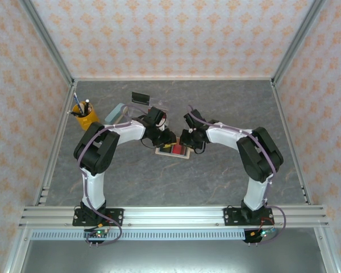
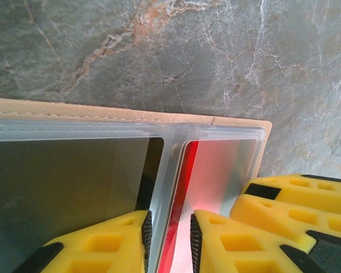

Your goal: Take the credit cards out of the card holder

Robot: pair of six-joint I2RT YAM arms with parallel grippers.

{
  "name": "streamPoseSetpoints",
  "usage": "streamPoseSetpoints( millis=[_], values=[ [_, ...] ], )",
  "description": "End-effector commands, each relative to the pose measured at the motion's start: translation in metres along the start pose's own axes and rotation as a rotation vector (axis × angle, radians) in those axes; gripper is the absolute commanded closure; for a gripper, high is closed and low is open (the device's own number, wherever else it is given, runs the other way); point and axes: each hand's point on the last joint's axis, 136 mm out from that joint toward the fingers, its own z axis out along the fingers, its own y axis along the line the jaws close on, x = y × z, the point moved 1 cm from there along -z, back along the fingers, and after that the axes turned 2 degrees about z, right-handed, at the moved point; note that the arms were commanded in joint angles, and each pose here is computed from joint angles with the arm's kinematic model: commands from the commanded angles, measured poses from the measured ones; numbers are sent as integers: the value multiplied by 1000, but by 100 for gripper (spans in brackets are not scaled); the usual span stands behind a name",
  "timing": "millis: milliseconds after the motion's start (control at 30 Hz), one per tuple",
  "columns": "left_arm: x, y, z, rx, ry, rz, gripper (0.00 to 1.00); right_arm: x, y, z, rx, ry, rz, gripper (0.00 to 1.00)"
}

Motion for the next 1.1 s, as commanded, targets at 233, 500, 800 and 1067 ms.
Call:
streamPoseSetpoints(
  millis=[233, 500, 800, 1067],
  values=[
    [-1, 0, 8, 99, 32, -59, 73, 11, -23, 19, 89, 59, 32, 75],
    [-2, -2, 7, 144, 32, -43, 74, 15, -29, 25, 106, 78, 38, 76],
    [-5, -11, 2, 186, 22, -1, 82, 18, -34, 28, 127, 88, 40, 76],
    [-6, -7, -10, 156, -16, 21, 100, 18, -36, 26, 137, 85, 35, 77]
  ],
)
